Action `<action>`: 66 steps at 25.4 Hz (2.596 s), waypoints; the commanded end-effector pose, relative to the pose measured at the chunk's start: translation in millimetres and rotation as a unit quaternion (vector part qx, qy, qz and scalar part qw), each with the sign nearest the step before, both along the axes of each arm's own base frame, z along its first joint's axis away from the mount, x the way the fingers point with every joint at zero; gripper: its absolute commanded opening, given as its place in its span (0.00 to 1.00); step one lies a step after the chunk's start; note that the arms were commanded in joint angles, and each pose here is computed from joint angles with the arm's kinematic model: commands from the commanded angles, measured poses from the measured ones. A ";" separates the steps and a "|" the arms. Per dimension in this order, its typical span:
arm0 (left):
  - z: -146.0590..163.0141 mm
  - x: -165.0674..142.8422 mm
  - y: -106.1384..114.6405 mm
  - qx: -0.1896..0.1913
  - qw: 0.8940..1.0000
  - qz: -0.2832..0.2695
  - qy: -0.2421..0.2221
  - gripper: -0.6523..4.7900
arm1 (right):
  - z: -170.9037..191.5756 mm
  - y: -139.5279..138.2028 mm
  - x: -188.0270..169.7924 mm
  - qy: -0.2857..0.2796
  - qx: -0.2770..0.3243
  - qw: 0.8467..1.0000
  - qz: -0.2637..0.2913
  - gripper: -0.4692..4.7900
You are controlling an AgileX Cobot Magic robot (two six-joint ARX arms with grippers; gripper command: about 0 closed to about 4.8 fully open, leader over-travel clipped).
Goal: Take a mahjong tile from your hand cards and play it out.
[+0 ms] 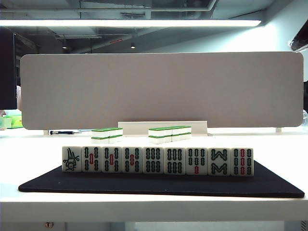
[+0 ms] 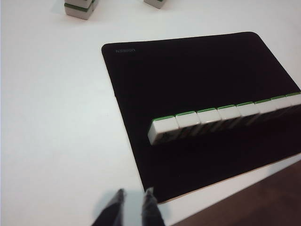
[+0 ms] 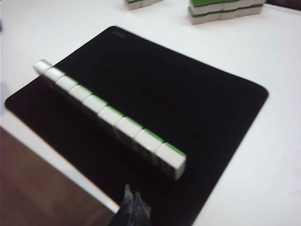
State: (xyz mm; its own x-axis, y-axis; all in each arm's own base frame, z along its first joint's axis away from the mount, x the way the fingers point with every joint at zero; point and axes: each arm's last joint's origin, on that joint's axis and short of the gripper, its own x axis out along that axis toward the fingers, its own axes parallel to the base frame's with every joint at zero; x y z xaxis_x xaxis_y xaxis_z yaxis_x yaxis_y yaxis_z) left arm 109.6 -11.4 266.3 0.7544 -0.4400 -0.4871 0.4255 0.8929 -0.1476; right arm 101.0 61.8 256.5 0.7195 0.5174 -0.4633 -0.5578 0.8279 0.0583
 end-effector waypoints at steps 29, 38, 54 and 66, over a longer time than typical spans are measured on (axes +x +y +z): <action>32.4 104.4 -51.8 0.188 0.965 -0.118 0.141 0.22 | -0.2 7.2 -6.7 0.008 -0.002 0.999 0.041 0.09; 44.1 151.9 -61.2 0.282 0.938 -0.143 0.145 0.22 | -0.3 7.2 -6.8 0.009 -0.002 0.999 0.041 0.09; 55.9 190.0 -75.7 0.159 0.977 -0.107 0.094 0.23 | -0.5 7.1 -6.7 0.008 -0.003 0.999 0.040 0.09; 19.3 180.6 -85.6 0.311 0.902 -0.231 0.189 0.70 | -0.6 7.2 -6.5 0.009 -0.004 0.999 0.040 0.09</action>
State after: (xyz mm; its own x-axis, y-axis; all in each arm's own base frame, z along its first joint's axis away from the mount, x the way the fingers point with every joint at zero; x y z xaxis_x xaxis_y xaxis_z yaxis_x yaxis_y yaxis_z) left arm 291.6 -96.3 288.4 0.3081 -0.2594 -0.9153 0.7829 0.6157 0.0891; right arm 94.1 68.6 253.0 0.6603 0.5619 -0.4983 -0.6189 0.7830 0.0629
